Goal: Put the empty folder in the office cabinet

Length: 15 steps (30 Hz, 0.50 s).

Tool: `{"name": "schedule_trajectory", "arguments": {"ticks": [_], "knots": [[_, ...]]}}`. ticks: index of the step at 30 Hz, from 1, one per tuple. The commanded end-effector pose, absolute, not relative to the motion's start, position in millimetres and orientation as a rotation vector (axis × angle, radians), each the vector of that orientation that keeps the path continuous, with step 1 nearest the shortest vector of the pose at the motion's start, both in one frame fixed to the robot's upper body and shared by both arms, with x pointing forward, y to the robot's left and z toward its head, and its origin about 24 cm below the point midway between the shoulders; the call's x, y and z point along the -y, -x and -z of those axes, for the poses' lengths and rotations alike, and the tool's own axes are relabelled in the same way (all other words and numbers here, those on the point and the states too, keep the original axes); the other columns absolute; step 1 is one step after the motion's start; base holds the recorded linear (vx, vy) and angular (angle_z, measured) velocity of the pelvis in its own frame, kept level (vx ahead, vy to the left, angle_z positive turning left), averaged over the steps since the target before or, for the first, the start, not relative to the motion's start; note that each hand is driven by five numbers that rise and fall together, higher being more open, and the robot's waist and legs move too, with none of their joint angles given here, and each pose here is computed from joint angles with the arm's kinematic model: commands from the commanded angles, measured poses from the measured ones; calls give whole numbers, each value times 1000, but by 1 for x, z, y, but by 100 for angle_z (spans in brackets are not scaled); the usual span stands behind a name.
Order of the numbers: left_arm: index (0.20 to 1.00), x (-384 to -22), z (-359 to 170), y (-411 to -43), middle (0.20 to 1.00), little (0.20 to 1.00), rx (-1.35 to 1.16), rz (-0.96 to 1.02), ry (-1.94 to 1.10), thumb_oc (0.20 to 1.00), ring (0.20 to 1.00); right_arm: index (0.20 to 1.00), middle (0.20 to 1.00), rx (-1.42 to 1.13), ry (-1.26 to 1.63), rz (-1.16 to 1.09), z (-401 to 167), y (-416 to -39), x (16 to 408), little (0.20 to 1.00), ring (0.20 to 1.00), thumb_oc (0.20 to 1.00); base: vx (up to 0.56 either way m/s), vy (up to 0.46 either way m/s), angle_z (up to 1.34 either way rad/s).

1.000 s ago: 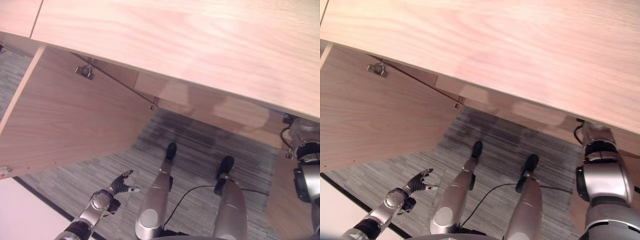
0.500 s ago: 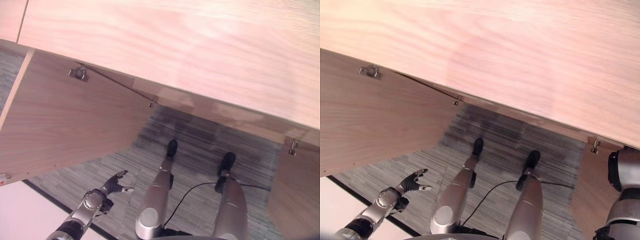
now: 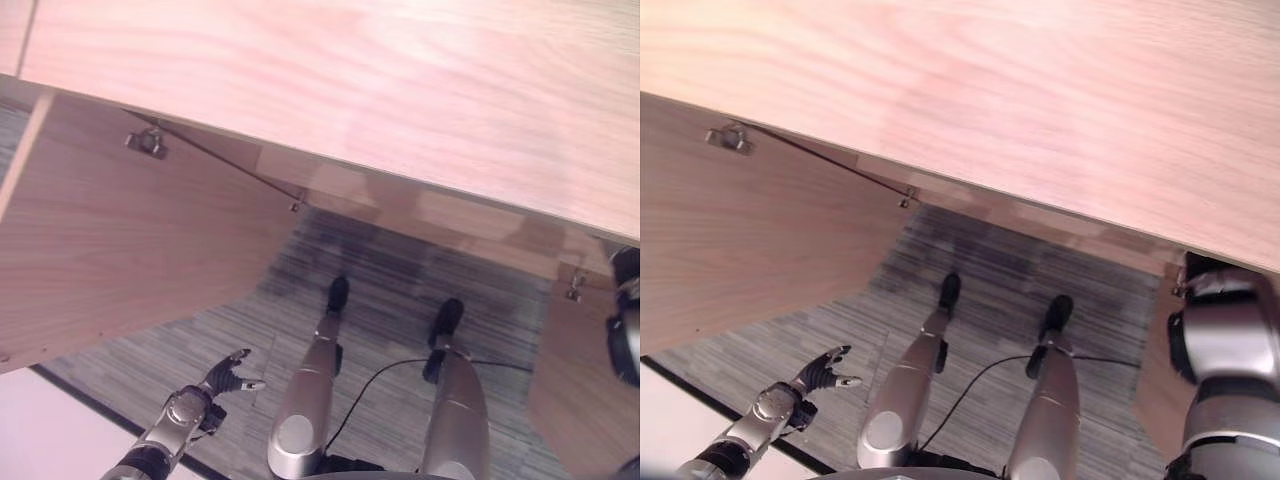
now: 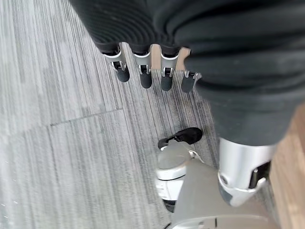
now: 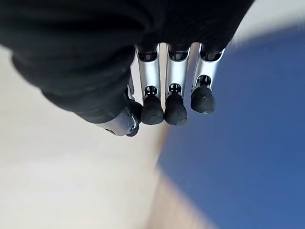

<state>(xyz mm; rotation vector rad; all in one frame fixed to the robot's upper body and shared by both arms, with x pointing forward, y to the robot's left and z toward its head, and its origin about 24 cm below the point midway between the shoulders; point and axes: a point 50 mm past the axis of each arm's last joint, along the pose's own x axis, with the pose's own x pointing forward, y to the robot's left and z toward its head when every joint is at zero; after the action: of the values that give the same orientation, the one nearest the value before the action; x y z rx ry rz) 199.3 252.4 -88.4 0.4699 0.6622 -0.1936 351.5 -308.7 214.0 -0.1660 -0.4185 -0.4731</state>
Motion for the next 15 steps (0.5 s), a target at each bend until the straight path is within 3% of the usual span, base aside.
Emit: {"name": "schedule_trajectory", "arguments": {"ticks": [1,10,15], "knots": [[1000,-264,108,-169,1000,1000,-791,145,-507,1000,1000,200,200,547,215,487,-212,-328,313,200,200,200,0,0,0],[1000,-253,122,-166,1000,1000,-850,100,-504,1000,1000,200,200,246,148,141,-75,-282,227,200,200,200,-3,3,-10],[1000,-254,122,-166,1000,1000,-857,83,-513,1000,1000,200,200,92,179,87,-40,-280,213,200,200,200,-9,16,-7]]}}
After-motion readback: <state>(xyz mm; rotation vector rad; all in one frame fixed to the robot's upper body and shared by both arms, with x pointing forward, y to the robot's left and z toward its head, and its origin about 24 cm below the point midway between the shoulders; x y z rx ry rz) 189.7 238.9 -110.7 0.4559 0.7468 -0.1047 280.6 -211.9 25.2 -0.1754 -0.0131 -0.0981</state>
